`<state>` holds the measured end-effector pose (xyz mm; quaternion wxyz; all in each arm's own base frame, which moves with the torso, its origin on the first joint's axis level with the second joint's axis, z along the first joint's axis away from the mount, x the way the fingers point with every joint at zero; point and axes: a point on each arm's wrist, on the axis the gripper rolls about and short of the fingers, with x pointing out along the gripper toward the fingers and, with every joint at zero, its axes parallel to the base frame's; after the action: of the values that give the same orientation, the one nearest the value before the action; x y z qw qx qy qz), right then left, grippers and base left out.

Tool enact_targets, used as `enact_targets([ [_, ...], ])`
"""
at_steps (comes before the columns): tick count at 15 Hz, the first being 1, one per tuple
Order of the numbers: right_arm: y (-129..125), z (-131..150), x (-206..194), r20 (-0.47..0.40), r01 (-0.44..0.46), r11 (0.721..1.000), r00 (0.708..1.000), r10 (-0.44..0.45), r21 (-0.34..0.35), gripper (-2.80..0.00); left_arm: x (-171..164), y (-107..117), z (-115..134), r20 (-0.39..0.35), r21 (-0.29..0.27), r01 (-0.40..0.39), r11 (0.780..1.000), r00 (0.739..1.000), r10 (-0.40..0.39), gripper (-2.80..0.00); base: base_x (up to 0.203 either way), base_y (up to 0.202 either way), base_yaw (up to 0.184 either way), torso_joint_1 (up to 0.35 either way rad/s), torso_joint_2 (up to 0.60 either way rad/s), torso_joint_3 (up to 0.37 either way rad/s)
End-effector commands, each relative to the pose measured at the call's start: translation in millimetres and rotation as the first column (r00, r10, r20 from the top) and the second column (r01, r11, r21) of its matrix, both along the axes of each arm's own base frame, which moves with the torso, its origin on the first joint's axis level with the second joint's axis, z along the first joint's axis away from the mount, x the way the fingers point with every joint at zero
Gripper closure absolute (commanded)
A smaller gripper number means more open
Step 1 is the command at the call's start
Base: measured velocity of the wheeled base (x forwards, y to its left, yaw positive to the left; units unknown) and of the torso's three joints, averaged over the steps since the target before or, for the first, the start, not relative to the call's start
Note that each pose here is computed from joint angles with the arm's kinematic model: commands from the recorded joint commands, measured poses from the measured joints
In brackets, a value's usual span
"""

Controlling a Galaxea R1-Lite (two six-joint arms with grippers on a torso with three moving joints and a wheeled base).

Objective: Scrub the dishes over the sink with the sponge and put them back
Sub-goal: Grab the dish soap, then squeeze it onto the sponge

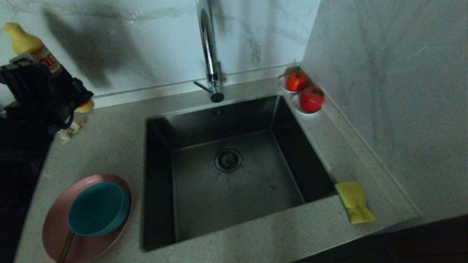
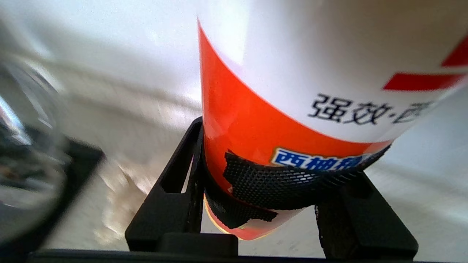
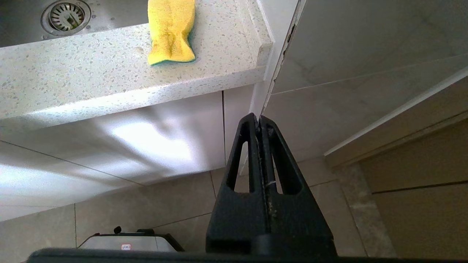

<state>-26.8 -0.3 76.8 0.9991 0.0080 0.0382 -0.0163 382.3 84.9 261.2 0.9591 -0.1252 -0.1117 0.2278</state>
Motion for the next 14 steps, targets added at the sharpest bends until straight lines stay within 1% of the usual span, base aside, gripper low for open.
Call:
enact_targets([
  [1,0.0,0.0,-0.1,0.0,0.0,1.0,1.0,0.0,0.0,0.0,-46.0,-9.4,50.4,0.115,0.023,-0.001,1.0,0.993,-0.002,0.0,0.0,0.0,0.0,0.0,0.0,0.0],
  [3,0.0,0.0,-0.1,0.0,0.0,1.0,1.0,0.0,0.0,0.0,-76.5,-15.9,73.0,0.127,0.029,0.002,1.0,0.992,-0.006,0.0,0.0,0.0,0.0,0.0,0.0,0.0],
  [4,0.0,0.0,-0.1,0.0,0.0,1.0,1.0,0.0,0.0,0.0,-92.6,-19.6,82.5,0.108,0.029,0.012,0.999,0.994,-0.016,0.0,0.0,0.0,0.0,0.0,0.0,0.0],
  [6,0.0,0.0,-0.1,0.0,0.0,1.0,1.0,0.0,0.0,0.0,-126.5,-28.7,101.3,0.076,0.037,0.066,0.997,0.995,-0.068,0.0,0.0,0.0,0.0,0.0,0.0,0.0],
  [8,0.0,0.0,-0.1,0.0,0.0,1.0,1.0,0.0,0.0,0.0,-164.3,-41.9,121.2,0.059,0.072,0.157,0.985,0.985,-0.161,0.0,0.0,0.0,0.0,0.0,0.0,0.0],
  [10,0.0,0.0,-0.1,0.0,0.0,1.0,1.0,0.0,0.0,0.0,-197.8,-57.8,133.3,0.024,0.134,0.246,0.96,0.968,-0.251,0.0,0.0,0.0,0.0,0.0,0.0,0.0],
  [13,0.0,0.0,-0.1,0.0,0.0,1.0,1.0,0.0,0.0,0.0,-237.2,-82.3,140.2,-0.032,0.23,0.37,0.9,0.927,-0.373,0.0,0.0,0.0,0.0,0.0,0.0,0.0],
  [14,0.0,0.0,-0.1,0.0,0.0,1.0,1.0,0.0,0.0,0.0,-247.5,-88.8,141.2,-0.047,0.258,0.41,0.875,0.91,-0.413,0.0,0.0,0.0,0.0,0.0,0.0,0.0],
])
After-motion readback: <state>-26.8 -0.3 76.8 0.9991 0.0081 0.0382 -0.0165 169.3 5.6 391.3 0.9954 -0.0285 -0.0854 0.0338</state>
